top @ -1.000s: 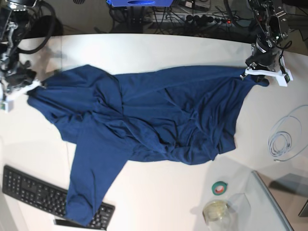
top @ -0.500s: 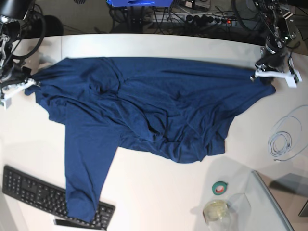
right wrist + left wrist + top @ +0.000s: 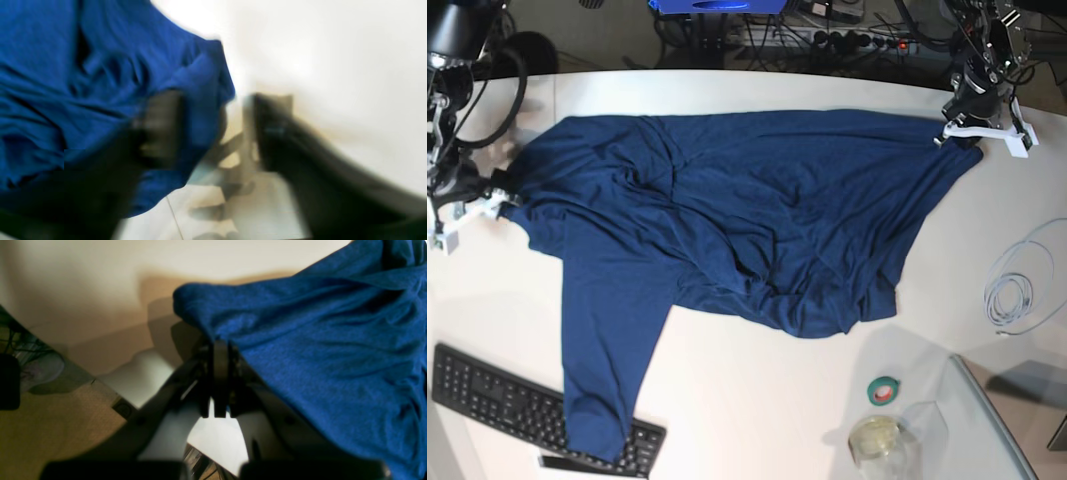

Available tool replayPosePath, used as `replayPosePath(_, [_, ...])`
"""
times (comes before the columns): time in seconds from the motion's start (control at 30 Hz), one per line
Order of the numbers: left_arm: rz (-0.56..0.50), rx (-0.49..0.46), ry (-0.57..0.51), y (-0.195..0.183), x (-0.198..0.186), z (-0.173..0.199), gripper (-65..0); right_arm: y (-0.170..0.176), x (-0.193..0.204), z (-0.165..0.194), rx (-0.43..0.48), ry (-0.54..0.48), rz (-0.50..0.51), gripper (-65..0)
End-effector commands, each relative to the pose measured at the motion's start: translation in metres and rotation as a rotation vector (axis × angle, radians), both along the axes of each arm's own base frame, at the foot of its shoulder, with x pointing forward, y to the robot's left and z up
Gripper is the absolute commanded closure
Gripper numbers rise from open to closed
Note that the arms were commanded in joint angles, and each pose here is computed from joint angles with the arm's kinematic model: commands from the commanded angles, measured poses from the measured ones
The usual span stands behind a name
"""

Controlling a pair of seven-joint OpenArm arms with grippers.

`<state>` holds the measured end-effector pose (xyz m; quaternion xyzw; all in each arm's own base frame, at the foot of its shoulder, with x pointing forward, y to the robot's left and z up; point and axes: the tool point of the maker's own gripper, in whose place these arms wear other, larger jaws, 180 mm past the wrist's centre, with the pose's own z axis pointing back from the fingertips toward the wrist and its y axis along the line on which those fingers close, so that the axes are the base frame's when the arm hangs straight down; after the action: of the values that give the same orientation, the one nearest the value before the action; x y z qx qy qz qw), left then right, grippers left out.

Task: Layout the t-shirt on the table in an organized manner, then fold the t-shirt properly
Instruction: 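Pull the shirt taut between both grippers, away from each other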

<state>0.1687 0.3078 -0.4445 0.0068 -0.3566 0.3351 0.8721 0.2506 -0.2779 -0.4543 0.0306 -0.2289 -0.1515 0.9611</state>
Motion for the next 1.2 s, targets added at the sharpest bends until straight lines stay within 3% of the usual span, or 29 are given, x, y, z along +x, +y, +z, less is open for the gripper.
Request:
replayPosePath(0.0, [-0.006,0.030,-0.026,0.007,0.004,0.009,0.0,-0.008,0.012,0.015,-0.023,-0.054,-0.002,-48.2])
replayPosePath(0.03, [-0.006,0.029,-0.025,0.006,0.003,0.009,0.0,-0.012,0.012,0.021,-0.036,-0.075,-0.011,-52.1])
replayPosePath(0.07, [-0.006,0.029,-0.025,0.006,0.003,0.009,0.0,-0.019,0.006,0.026,-0.043,-0.098,-0.045,-51.9])
replayPosePath(0.2, [-0.001,0.030,-0.025,0.008,0.002,0.009,0.0,-0.011,-0.033,0.032,-0.027,-0.163,-0.157,-46.5])
replayPosePath(0.33, [-0.003,0.031,-0.026,0.007,0.003,0.009,0.0,0.022,-0.065,0.014,0.003,-0.093,-0.034,-45.5])
replayPosePath(0.67, [-0.003,0.036,-0.026,0.010,0.003,0.010,0.0,0.060,-0.100,-0.008,0.093,-0.015,-0.053,-45.3])
replayPosePath(0.87, [-0.004,0.038,-0.026,0.010,0.003,0.011,0.0,0.096,-0.100,-0.018,0.147,0.009,0.029,-45.3])
replayPosePath(1.17, [-0.002,0.039,-0.024,0.011,0.002,0.010,0.0,0.106,-0.109,-0.038,0.191,0.067,0.023,-45.3])
